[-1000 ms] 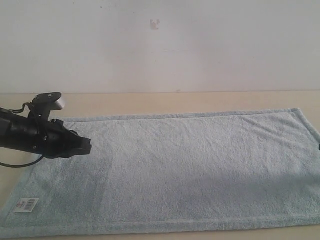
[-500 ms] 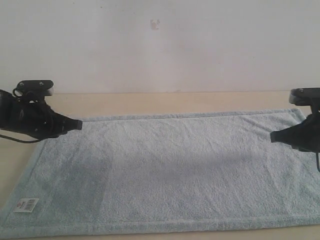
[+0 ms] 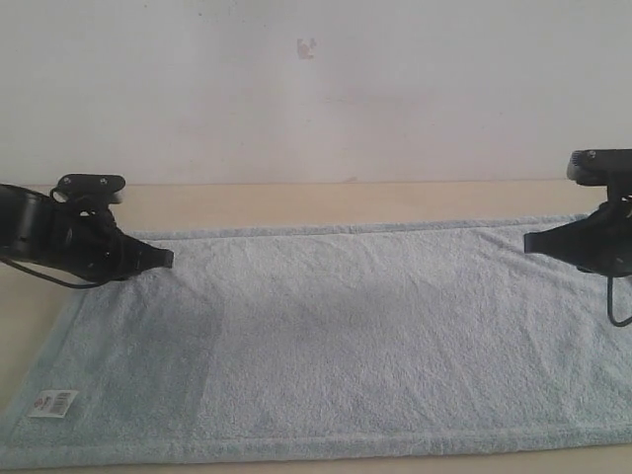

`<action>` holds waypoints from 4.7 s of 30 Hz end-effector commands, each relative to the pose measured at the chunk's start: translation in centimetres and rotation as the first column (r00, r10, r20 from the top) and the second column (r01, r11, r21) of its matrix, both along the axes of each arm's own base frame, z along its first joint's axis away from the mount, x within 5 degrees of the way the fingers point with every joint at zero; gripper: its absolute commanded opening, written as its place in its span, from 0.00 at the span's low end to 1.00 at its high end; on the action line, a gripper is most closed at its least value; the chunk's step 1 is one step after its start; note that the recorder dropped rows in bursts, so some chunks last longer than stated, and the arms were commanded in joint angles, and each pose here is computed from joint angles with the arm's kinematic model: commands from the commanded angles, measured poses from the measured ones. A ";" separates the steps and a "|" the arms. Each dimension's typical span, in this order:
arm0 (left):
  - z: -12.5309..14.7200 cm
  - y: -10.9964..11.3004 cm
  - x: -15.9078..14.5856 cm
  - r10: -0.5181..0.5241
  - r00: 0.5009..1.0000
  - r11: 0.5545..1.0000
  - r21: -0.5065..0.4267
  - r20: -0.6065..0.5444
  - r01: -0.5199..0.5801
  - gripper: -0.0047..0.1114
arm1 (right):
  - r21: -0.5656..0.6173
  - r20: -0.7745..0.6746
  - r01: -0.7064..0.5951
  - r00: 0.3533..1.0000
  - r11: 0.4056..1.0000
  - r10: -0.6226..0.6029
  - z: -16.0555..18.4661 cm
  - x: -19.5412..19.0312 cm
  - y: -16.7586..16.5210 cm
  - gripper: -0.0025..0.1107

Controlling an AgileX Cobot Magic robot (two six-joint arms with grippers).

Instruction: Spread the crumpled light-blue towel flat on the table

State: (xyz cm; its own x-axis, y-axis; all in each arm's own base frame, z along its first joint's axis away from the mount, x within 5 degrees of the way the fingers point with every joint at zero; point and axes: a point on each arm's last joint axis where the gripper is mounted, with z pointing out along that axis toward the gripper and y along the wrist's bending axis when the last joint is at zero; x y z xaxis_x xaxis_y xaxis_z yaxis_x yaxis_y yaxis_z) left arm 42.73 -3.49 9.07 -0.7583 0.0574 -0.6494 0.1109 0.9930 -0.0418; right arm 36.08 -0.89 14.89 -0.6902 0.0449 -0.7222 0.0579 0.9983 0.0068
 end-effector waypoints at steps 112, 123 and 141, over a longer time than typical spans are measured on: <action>18.6 6.7 -39.2 0.317 0.334 0.908 -0.182 0.888 -0.379 0.07 | -0.078 0.522 -0.053 0.849 0.996 0.086 3.7 -30.6 0.8 0.03; 18.4 4.9 -39.0 -0.050 0.194 0.912 0.124 0.980 -0.390 0.07 | -0.078 0.522 -0.057 0.848 0.995 0.090 3.7 -30.6 0.8 0.03; 9.4 3.8 -37.3 0.084 0.795 0.989 0.050 0.600 -0.142 0.07 | -0.076 0.522 -0.057 0.848 0.995 0.089 3.7 -30.6 0.8 0.03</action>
